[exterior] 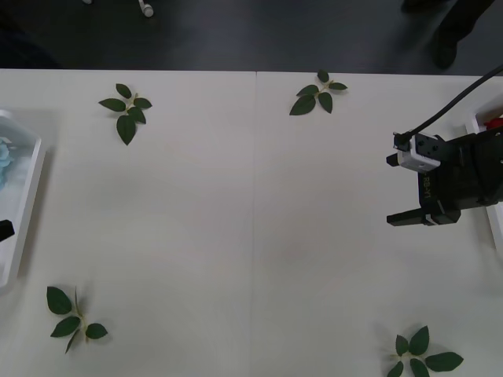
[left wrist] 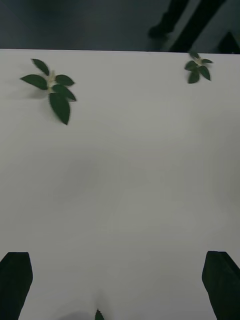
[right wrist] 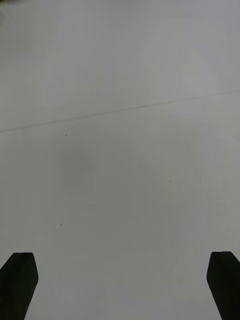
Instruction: Put the red flowers into the right box and the blue flowers into the left box
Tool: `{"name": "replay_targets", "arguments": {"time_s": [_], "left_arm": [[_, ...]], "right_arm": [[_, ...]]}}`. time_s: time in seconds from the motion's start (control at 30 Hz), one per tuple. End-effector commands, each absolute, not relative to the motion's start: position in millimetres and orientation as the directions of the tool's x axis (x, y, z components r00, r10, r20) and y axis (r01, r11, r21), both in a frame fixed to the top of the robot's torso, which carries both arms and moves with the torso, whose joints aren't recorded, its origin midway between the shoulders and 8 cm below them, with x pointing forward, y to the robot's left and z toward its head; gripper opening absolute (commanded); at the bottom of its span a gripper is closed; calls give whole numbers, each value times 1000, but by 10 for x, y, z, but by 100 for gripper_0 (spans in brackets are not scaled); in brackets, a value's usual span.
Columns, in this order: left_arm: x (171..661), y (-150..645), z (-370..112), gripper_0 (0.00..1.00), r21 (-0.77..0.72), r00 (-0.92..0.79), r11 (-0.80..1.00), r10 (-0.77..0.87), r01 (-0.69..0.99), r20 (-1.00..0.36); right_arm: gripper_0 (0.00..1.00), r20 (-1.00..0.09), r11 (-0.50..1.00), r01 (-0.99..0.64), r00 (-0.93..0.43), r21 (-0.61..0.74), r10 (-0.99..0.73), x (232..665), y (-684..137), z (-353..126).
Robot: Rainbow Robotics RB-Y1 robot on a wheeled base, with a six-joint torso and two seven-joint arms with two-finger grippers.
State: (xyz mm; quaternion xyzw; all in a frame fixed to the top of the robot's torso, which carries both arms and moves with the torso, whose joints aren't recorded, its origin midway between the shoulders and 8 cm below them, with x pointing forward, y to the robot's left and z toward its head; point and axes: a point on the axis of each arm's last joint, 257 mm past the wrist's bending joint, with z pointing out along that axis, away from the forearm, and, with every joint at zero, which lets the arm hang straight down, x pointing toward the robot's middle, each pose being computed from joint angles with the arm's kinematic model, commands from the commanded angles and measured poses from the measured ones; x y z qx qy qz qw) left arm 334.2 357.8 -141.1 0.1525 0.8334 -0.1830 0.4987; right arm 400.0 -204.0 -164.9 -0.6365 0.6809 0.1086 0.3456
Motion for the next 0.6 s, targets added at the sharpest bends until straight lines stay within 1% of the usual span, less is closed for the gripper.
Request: {"name": "replay_targets", "arguments": {"time_s": [0.03, 0.13, 0.23, 0.43, 0.6], "left_arm": [[3331, 3358, -1160, 100, -9, -352, 806, 249, 592, -902], [3288, 3197, -1131, 100, 43, -304, 733, 335, 679, -892], [3283, 3082, -1080, 100, 73, -253, 663, 383, 745, -889], [3336, 2926, -1018, 100, 97, -134, 497, 409, 862, -903], [3498, 2820, -941, 100, 136, -30, 396, 386, 908, -922]], "right_arm": [[100, -600, 176, -935, 47, -308, -799, 4011, -2100, -1605], [100, -600, 176, -935, 47, -308, -799, 4011, -2100, -1605], [100, -600, 176, -935, 47, -308, -799, 4011, -2100, -1605], [100, -600, 176, -935, 47, -308, -799, 4011, -2100, -1605], [100, -600, 176, -935, 47, -308, -799, 4011, -2100, -1605]]}}
